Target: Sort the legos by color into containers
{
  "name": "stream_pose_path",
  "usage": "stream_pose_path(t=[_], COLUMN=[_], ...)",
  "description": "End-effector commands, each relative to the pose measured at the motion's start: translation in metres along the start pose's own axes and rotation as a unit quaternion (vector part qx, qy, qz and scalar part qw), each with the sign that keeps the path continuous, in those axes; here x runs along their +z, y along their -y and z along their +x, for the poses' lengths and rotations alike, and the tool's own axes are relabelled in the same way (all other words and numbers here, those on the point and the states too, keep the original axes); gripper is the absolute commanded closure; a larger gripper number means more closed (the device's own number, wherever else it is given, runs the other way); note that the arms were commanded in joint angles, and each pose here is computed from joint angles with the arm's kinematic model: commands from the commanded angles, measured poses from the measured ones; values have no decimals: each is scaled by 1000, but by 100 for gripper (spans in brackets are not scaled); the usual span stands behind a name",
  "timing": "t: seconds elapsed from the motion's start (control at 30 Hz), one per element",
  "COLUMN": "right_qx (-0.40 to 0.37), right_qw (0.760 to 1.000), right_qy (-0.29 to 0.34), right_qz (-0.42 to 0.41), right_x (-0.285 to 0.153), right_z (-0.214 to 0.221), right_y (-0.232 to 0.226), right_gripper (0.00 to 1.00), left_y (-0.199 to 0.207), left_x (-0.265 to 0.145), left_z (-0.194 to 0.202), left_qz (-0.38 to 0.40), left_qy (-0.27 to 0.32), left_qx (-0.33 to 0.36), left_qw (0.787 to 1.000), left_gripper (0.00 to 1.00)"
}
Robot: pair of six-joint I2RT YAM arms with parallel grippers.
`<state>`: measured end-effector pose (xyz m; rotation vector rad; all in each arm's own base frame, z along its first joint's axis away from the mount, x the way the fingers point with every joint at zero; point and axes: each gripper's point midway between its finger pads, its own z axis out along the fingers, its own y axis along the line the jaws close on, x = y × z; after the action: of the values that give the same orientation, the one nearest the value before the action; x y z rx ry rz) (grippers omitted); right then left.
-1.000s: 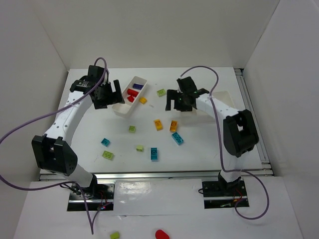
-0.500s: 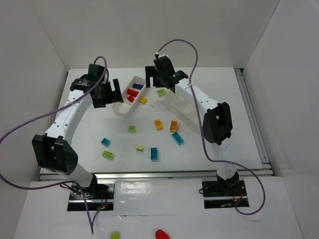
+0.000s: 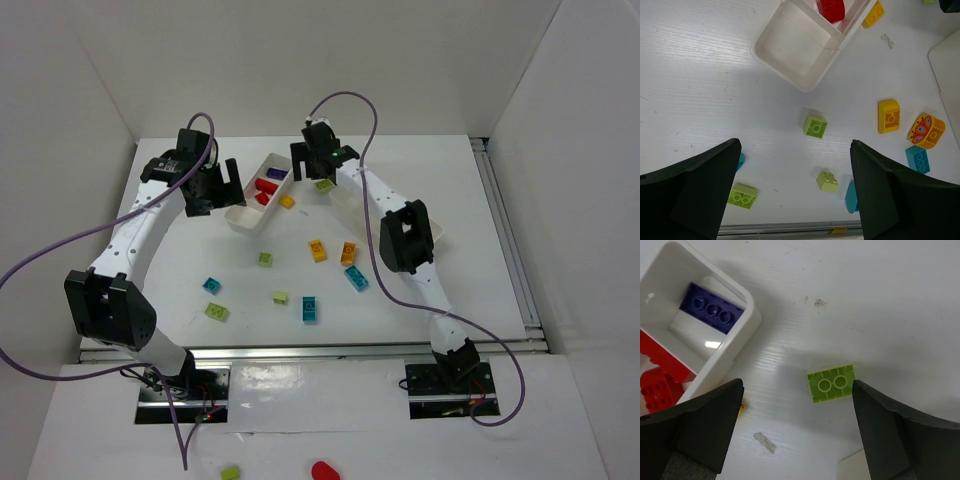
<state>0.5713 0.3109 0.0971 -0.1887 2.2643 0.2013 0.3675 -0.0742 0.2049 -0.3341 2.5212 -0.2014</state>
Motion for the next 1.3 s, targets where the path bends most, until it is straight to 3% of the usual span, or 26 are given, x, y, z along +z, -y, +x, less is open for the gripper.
stream_pose_path(t=[0.0, 0.07, 0.1, 0.17, 0.2, 0.27, 0.37, 0.43, 0.5, 0.63, 0.87, 1.2, 1.27], right_qx=[-15, -19, -28, -40, -47, -56, -74, -99, -100, -103, -80, -102, -94], right_qw=[999, 997, 998, 989, 991, 982, 982, 984, 983, 988, 981, 977, 977], right_qy=[45, 72, 62, 135, 121, 157, 142, 97, 85, -24, -132, -170, -178], right_qz=[11, 6, 3, -34, -44, -86, -104, -116, -127, -115, -116, -84, -77], right_x=[-12, -26, -25, -74, -77, -126, -162, -168, -193, -209, -259, -262, -259], right_z=[-35, -55, -43, -87, -69, -89, -68, -20, -1, 96, 211, 258, 265], right_y=[8, 6, 8, -15, -20, -44, -64, -78, -81, -75, -88, -95, -93], right_gripper=[4, 4, 4, 4, 2, 2, 2, 2, 2, 2, 0, 0, 5], left_y=[0, 1, 1, -3, -5, -16, -45, -56, -66, -75, -80, -68, -68], left_x=[-3, -3, -1, 5, 8, 8, 5, 0, 1, -13, -33, -32, -31], left_z=[-5, -5, -1, 10, 15, 22, 56, 81, 109, 133, 117, 106, 110], left_qz=[-5, 0, 2, -4, -8, -30, -87, -94, -106, -110, -112, -79, -76], left_qy=[9, 7, 0, -14, -22, -21, -50, -63, -81, -80, -17, -13, -20], left_qx=[13, 13, 13, 13, 14, 5, -30, -42, -61, -94, -120, -113, -109], left_qw=[1000, 1000, 1000, 1000, 1000, 999, 995, 993, 989, 986, 986, 990, 991], left_gripper=[1, 1, 1, 1, 1, 1, 2, 5, 6, 6, 4, 3, 3])
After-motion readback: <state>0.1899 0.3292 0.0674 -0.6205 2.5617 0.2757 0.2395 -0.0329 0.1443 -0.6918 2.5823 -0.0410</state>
